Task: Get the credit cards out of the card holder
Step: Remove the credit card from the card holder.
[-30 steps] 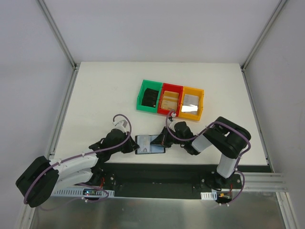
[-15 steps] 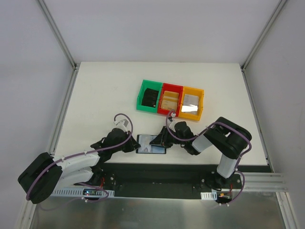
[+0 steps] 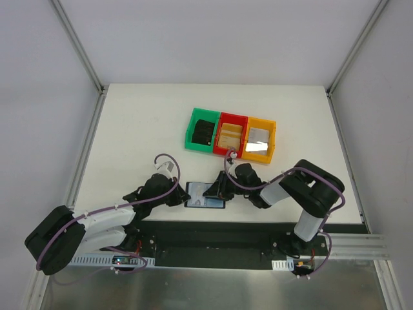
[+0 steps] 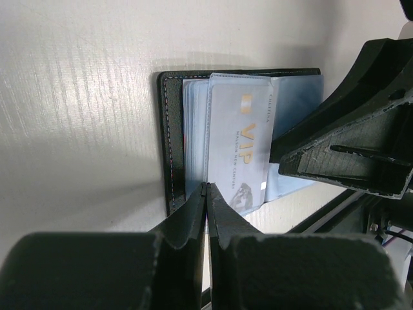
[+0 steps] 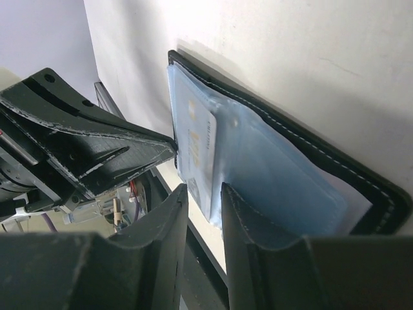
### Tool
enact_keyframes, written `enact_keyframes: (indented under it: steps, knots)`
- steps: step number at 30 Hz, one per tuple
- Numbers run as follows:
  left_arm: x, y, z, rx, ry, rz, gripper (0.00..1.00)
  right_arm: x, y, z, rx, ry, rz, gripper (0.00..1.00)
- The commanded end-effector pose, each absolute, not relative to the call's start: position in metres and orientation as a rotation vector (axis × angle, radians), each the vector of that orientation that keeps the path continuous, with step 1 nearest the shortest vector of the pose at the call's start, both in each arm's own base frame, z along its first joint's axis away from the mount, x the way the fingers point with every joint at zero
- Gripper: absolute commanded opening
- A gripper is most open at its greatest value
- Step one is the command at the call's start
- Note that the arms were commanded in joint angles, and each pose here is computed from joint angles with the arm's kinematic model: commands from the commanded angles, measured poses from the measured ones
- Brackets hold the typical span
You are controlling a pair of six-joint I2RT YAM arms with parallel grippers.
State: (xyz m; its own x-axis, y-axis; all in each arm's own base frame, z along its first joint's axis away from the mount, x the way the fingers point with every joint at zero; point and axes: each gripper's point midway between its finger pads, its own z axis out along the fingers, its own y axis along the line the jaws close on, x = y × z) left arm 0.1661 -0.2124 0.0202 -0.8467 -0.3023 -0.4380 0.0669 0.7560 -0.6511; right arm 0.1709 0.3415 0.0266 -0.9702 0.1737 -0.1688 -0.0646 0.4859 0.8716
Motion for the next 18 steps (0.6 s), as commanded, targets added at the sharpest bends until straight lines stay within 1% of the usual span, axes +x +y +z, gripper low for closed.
enact_keyframes:
  steps: [1,11,18]
  knots:
    - [0.154,-0.206,0.003,-0.171,2.482,-0.898,0.0,0.178,0.357,0.047,0.022,2.427,1.523,0.29]
    - [0.151,-0.206,0.0,-0.175,2.489,-0.911,0.0,0.18,0.362,0.054,0.036,2.393,1.556,0.22]
    - [0.149,-0.207,-0.003,-0.174,2.503,-0.916,0.0,0.182,0.365,0.06,0.079,2.332,1.636,0.23]
